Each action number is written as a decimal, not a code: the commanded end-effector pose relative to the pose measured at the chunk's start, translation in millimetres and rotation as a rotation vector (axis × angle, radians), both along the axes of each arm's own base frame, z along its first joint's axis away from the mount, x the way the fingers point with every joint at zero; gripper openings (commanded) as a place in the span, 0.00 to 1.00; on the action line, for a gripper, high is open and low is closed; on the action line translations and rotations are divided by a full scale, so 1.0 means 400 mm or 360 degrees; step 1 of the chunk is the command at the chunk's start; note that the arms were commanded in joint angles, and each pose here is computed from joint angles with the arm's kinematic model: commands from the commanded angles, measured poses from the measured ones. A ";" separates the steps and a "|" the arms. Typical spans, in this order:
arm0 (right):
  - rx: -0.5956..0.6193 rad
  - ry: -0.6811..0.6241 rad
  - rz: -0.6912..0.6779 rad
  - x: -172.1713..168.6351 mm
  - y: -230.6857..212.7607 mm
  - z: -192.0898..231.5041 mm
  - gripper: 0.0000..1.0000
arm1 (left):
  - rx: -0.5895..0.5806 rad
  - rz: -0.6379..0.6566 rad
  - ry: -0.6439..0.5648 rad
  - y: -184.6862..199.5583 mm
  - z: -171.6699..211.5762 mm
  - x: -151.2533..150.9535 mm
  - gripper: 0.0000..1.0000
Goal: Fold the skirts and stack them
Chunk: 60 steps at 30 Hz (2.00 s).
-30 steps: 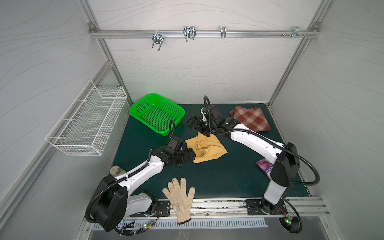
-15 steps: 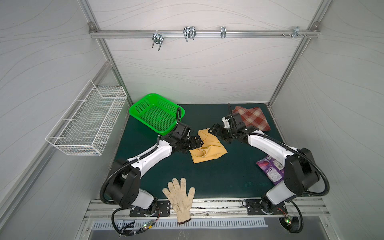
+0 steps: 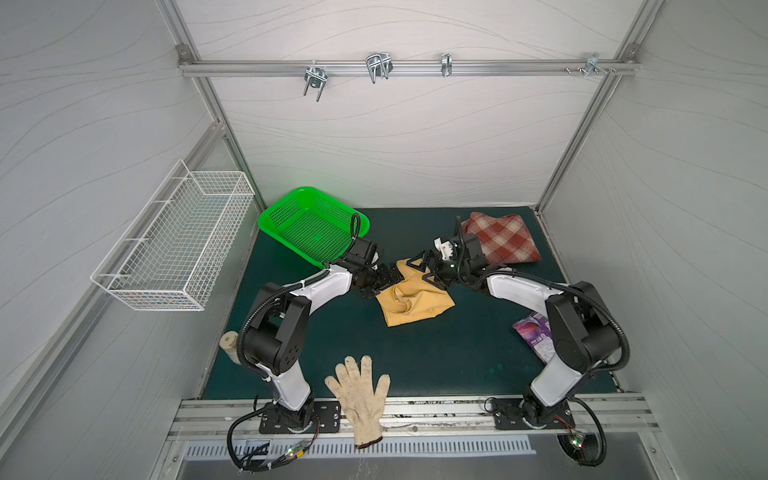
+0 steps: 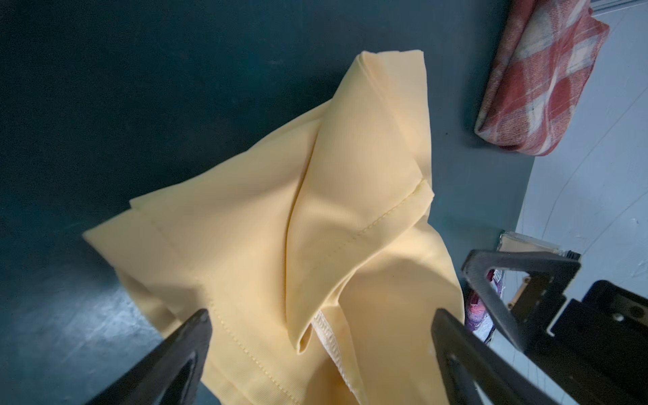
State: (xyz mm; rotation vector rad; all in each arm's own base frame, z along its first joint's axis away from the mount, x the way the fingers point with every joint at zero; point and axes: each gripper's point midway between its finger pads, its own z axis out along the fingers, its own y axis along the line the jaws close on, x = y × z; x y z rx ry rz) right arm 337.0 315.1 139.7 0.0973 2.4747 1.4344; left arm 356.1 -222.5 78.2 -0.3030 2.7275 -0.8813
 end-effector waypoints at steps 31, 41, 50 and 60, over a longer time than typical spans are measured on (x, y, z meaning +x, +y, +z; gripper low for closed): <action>-0.0121 0.0003 0.0293 -0.321 0.009 -0.180 0.99 | -0.0065 -0.0044 -0.0096 -0.021 0.091 0.079 0.97; -0.0168 -0.0029 0.0293 -0.327 -0.002 -0.191 0.99 | 0.0158 -0.0219 -0.0068 -0.070 0.036 0.071 0.92; -0.0185 -0.0062 0.0316 -0.339 -0.013 -0.196 0.99 | 0.0477 -0.0179 -0.0224 -0.055 0.064 0.049 0.99; 0.0013 -0.0249 0.0351 -0.364 -0.015 -0.045 0.99 | 0.0089 -0.0162 -0.0363 -0.120 0.231 -0.003 0.99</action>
